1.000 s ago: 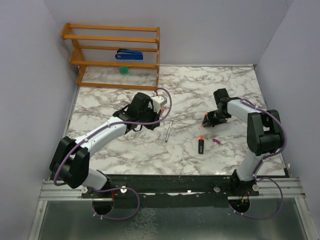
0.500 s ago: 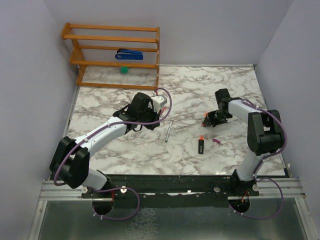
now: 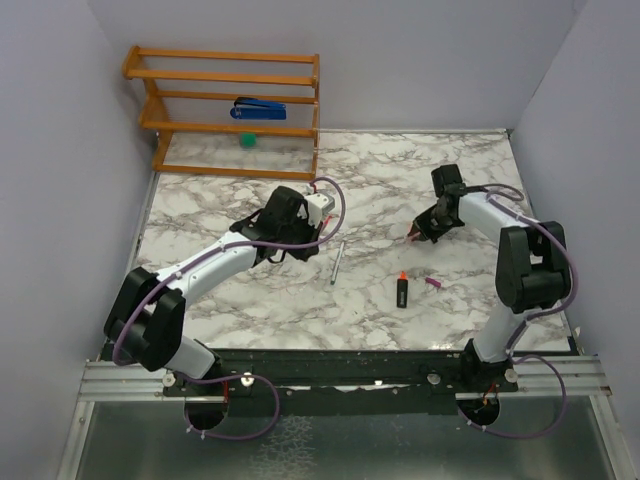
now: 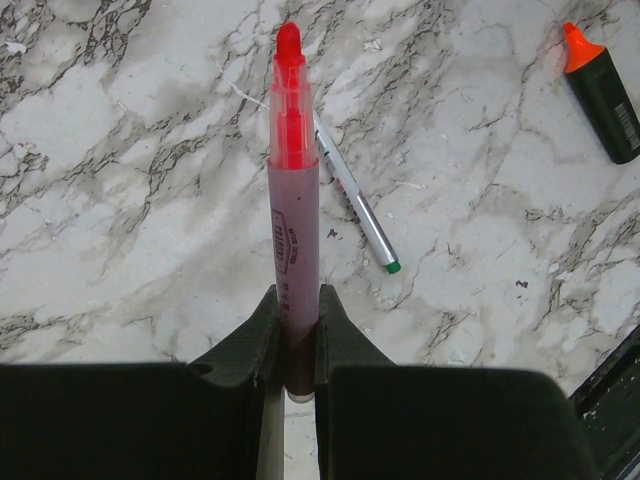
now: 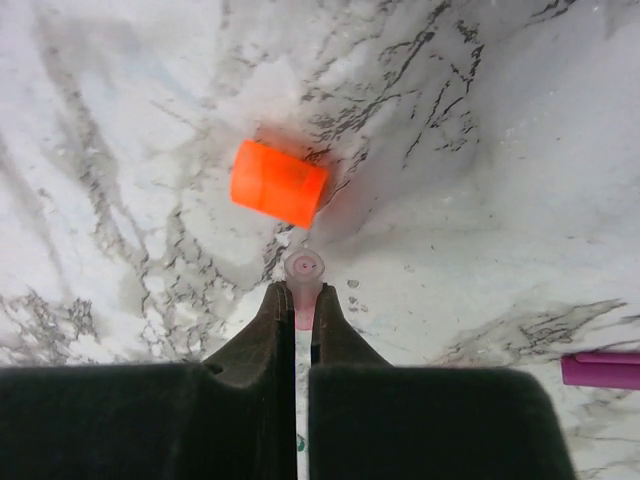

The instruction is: Insert the pens into the pen caps

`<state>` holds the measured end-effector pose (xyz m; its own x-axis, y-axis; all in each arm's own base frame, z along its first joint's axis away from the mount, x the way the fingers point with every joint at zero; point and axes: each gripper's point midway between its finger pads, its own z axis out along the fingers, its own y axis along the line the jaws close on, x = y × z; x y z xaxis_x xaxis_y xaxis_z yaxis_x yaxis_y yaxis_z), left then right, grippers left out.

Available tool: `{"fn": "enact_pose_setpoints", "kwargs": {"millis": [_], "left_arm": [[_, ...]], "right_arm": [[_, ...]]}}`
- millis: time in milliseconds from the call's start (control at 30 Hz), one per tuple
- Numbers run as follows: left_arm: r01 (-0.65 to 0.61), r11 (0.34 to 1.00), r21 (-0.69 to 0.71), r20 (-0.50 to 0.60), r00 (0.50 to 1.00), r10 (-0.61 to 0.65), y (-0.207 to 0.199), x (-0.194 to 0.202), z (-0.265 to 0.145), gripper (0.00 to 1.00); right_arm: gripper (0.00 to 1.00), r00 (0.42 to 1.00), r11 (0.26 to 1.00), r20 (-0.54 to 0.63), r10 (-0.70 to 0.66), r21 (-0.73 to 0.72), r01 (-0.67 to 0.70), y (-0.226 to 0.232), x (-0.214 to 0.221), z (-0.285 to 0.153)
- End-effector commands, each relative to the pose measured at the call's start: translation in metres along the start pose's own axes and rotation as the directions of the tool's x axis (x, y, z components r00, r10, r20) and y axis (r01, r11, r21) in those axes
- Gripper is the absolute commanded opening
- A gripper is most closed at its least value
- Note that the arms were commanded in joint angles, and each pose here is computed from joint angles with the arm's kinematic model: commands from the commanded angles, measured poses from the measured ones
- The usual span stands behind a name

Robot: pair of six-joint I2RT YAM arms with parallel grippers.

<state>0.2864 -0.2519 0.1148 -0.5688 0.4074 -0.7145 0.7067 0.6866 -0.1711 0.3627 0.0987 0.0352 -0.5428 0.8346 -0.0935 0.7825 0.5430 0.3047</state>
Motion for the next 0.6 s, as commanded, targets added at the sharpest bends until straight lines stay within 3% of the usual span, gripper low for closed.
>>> {"fn": "enact_pose_setpoints", "kwargs": {"millis": [0,100,300,367,567], "left_arm": [[-0.002,1.000,-0.016,-0.002,1.000,0.002,0.002,-0.006,0.005,0.00],[-0.004,1.000,-0.008,0.025,1.000,0.004,0.001,-0.016,0.006,0.00],[0.026,0.998,0.049,0.112,0.993,-0.032,-0.011,-0.048,0.003,0.00],[0.026,0.993,0.111,0.154,0.987,-0.043,-0.023,-0.060,0.002,0.00],[0.058,0.965,0.255,0.246,0.961,-0.123,-0.048,-0.092,-0.001,0.00]], "right_arm": [[0.00,0.978,0.985,0.175,-0.111,-0.114,0.132,0.028,-0.029,-0.046],[0.00,0.960,0.953,0.229,-0.161,-0.218,0.212,0.050,-0.032,-0.073],[0.00,0.870,0.775,0.403,-0.283,-0.439,0.456,0.105,-0.017,-0.124],[0.00,0.841,0.695,0.445,-0.309,-0.498,0.519,0.121,-0.008,-0.135],[0.00,0.804,0.362,0.496,-0.328,-0.720,0.591,0.164,0.032,-0.181]]}}
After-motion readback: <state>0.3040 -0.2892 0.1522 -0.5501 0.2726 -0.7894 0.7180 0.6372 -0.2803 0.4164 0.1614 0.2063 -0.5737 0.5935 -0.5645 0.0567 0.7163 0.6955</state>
